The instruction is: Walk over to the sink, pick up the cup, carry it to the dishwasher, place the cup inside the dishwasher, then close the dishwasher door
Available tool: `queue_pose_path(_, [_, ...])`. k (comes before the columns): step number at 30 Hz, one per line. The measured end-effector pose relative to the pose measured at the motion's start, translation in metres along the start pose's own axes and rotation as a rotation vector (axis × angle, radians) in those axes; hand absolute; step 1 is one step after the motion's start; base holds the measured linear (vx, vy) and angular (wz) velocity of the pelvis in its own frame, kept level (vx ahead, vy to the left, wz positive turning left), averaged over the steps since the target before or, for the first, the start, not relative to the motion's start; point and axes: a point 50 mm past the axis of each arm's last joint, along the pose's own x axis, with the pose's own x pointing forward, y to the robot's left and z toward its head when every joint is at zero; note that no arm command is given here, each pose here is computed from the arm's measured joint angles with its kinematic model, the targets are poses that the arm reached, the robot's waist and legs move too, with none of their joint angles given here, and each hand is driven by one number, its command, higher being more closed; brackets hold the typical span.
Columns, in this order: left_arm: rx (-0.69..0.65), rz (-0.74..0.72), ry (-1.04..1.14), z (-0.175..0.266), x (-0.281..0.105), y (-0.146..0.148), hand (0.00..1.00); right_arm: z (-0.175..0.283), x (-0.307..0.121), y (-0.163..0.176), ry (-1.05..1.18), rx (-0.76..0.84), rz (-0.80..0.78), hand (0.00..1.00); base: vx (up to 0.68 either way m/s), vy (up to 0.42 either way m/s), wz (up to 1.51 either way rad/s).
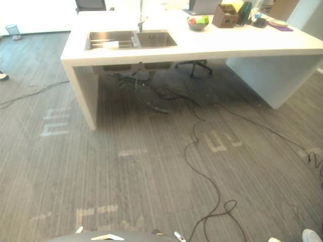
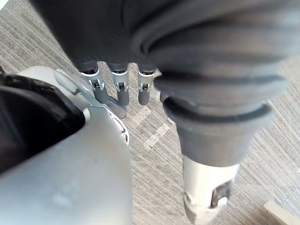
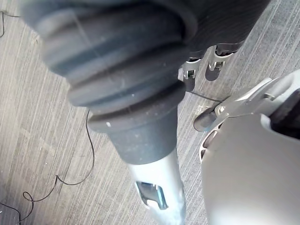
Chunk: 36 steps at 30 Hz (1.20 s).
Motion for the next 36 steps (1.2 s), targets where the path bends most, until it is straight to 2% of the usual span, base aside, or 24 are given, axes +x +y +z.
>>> queue_pose_path(4, [-0.008,-0.013,-0.019,0.000,-0.001,0.001,0.00,-0.001,0.000,0.000,0.008,0.011,0.011,0.00,0.00,0.039,0.16])
queue_pose_path(9, [0.002,-0.070,-0.122,0.013,-0.001,-0.005,0.00,0.002,-0.001,0.011,-0.022,0.177,0.126,0.00,0.06,0.040,-0.06])
queue_pose_path(11, [0.038,-0.226,-0.254,0.044,-0.002,-0.049,0.00,0.003,-0.002,0.020,-0.042,0.208,0.181,0.00,0.17,-0.064,-0.05])
queue_pose_path(13, [0.137,-0.505,-0.415,0.088,-0.018,-0.145,0.00,0.007,-0.002,0.025,-0.078,0.246,0.224,0.00,0.19,-0.132,0.29])
queue_pose_path(14, [0.170,-0.573,-0.448,0.095,-0.025,-0.168,0.00,0.006,-0.003,0.026,-0.084,0.258,0.228,0.00,0.22,-0.166,0.44])
queue_pose_path(15, [0.218,-0.682,-0.516,0.106,-0.042,-0.206,0.00,0.001,-0.004,0.026,-0.090,0.293,0.228,0.00,0.21,-0.156,0.32])
queue_pose_path(18, [0.225,-0.860,-0.640,0.107,-0.078,-0.251,0.00,-0.012,-0.007,0.017,-0.060,0.340,0.179,0.00,0.45,-0.314,0.48])
queue_pose_path(21, [0.229,-0.897,-0.711,0.101,-0.097,-0.259,0.00,-0.004,-0.008,0.005,-0.081,0.360,0.130,0.00,0.51,-0.353,0.61])
queue_pose_path(25, [0.245,-0.890,-0.773,0.094,-0.110,-0.252,0.00,0.008,-0.007,0.006,-0.112,0.357,0.139,0.00,0.53,-0.364,0.46])
queue_pose_path(30, [0.280,-0.995,-0.826,0.079,-0.137,-0.255,0.00,0.016,-0.007,0.000,-0.130,0.289,0.126,0.00,0.43,-0.216,0.30])
queue_pose_path(36, [0.350,-1.145,-1.003,0.085,-0.185,-0.262,0.00,0.038,-0.001,0.023,-0.153,0.222,0.187,0.00,0.50,0.003,-0.27])
